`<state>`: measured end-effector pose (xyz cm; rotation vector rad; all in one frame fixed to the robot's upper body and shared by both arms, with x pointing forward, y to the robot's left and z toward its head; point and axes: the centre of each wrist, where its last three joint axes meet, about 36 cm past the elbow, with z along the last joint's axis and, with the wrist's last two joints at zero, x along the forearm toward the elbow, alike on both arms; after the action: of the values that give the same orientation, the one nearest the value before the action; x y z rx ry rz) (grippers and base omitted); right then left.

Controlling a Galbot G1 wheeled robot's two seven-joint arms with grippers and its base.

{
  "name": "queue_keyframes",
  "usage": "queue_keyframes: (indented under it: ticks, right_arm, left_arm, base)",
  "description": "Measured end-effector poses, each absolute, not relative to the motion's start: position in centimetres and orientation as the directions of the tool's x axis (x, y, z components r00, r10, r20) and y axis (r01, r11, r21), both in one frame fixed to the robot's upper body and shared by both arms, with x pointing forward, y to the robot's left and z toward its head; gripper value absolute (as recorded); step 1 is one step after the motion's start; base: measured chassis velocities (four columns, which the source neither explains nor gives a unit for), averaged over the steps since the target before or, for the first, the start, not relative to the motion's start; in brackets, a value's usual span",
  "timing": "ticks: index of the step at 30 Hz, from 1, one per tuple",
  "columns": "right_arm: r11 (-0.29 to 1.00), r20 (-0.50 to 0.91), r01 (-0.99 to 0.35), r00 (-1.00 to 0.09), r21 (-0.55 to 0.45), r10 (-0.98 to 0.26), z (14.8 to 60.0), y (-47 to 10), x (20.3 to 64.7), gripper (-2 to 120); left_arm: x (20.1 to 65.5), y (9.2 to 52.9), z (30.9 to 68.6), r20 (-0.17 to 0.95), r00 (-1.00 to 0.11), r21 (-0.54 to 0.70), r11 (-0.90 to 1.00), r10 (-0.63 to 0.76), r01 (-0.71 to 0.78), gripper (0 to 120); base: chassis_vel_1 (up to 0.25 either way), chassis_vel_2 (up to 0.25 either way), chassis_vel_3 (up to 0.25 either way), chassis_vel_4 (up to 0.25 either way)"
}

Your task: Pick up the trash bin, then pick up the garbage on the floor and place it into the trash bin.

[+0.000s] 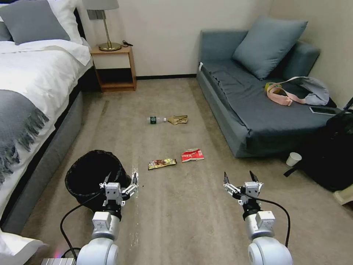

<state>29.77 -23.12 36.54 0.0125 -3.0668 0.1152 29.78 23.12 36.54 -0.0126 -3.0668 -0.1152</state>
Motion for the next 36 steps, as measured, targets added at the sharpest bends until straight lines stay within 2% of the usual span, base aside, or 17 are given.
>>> queue_keyframes:
  ticks: [36]
  right_arm:
    - [0.997,0.073,-0.011,-0.997,-0.075,-0.005,36.54,-23.12,29.77,100]
  left_arm:
    - [29.78,23.12,36.54,0.073,-0.997,0.075,0.997,0.006,0.011,100]
  base:
    - [0.000,0.000,0.000,0.000]
